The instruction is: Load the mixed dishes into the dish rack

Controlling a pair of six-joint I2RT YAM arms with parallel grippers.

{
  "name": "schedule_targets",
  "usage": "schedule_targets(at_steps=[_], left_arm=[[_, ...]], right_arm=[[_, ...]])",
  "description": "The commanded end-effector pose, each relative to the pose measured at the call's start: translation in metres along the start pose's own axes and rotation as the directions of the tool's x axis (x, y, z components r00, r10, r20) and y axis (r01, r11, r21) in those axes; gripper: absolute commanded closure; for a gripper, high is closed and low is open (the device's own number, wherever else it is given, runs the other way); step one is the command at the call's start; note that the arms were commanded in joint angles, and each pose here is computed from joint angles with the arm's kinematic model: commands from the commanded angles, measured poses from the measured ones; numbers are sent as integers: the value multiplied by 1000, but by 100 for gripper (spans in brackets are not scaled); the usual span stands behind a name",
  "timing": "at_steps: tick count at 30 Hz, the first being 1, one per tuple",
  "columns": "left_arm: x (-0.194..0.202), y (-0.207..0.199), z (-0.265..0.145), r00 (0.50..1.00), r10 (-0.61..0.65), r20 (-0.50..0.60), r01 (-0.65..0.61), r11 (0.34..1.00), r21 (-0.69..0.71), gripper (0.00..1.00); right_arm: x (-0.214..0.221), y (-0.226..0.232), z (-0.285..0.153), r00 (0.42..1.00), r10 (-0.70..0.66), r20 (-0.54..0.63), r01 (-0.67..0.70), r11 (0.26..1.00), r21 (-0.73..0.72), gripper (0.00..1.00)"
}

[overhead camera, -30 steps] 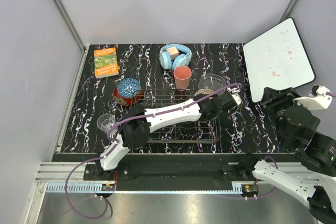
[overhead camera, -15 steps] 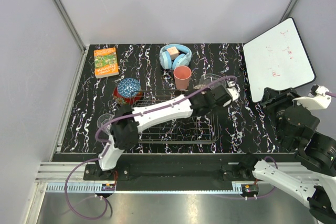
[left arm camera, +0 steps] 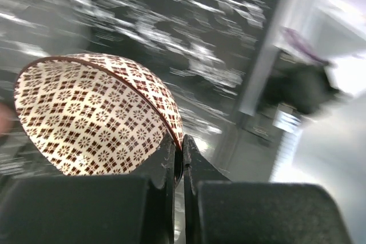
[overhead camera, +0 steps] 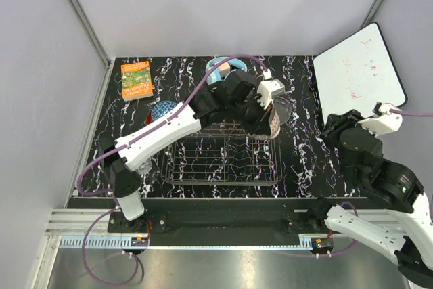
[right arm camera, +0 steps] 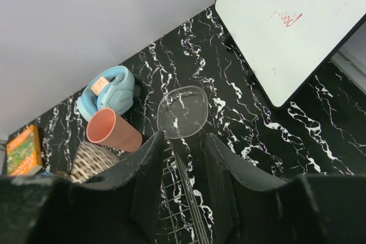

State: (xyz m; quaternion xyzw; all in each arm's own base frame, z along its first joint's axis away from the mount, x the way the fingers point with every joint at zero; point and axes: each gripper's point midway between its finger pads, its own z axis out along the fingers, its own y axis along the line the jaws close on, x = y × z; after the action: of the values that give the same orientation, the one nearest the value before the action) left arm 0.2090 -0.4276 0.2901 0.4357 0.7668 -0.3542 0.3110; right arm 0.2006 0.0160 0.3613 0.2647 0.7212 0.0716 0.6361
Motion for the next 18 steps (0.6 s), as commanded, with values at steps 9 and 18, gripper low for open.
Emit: schedule_targets(at_steps=[9, 18], left_arm=[[-2, -19, 13, 922, -379, -84, 368, 785, 499, 100], [-5, 35, 44, 811, -584, 34, 543, 773, 328, 100]], right_arm=[[14, 10, 9, 998, -59, -32, 60, 998, 15, 58], [21, 12, 9, 995, -83, -59, 83, 997, 4, 58]])
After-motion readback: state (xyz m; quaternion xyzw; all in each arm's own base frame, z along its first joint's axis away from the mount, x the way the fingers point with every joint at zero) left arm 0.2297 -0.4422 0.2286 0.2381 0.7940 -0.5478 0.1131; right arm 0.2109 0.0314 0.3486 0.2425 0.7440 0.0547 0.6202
